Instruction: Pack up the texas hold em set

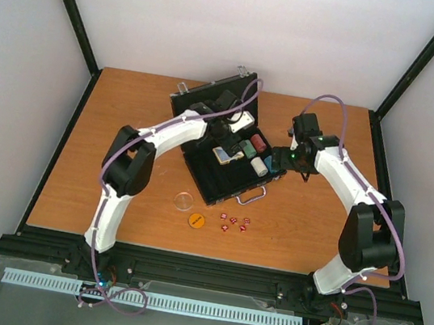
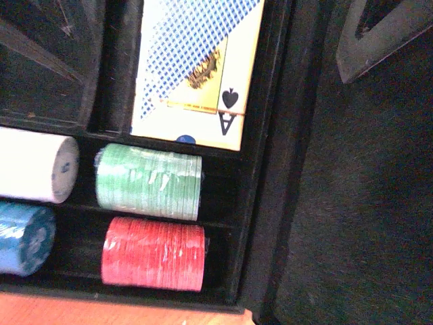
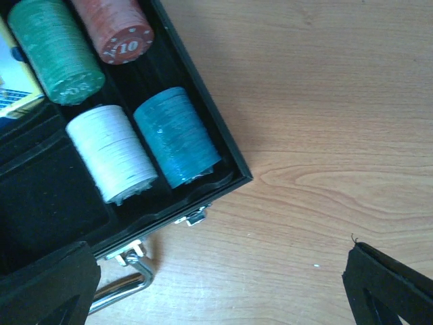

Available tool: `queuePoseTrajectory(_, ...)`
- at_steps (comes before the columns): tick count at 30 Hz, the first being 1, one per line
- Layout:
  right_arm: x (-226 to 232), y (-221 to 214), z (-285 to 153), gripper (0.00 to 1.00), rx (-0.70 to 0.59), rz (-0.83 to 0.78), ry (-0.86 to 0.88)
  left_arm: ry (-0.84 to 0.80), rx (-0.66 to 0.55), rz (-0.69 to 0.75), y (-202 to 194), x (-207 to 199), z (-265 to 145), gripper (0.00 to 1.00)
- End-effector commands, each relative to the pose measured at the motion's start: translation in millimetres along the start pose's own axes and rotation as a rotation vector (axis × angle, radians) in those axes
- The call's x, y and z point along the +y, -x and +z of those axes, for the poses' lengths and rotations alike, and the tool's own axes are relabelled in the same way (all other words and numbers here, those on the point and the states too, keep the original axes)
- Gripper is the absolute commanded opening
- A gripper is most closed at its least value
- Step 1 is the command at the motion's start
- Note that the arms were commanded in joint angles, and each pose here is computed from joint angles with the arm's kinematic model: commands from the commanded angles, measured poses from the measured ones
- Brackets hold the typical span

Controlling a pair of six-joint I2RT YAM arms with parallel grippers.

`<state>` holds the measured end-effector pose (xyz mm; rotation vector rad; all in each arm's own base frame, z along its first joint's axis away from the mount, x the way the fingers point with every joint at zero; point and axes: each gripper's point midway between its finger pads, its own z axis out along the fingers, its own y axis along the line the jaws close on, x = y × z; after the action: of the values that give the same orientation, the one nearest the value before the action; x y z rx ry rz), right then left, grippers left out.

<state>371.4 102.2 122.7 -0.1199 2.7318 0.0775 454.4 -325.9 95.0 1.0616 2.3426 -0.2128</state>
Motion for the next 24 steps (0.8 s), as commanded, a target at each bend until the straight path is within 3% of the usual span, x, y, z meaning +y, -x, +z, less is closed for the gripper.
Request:
queuePoseTrajectory(1, 11, 9, -17, 0.99, -0.059, -0.003, 0.083, -0.010, -0.036, -0.121, 8, 3, -49, 1.00)
queuePoseTrajectory(14, 40, 4, -33, 0.96, -0.043, -0.052, 0.251, -0.023, 0.136, -0.476, -88, 21, -68, 1.00)
queuePoseTrajectory(20, 44, 2, -28, 0.95, -0.020, -0.048, 0.272, -0.020, 0.156, -0.567, -76, 25, -53, 1.00)
queuePoseTrajectory(24, 44, 3, -28, 0.95, -0.028, -0.043, 0.272, 0.082, 0.154, -0.569, -69, 40, -43, 1.00)
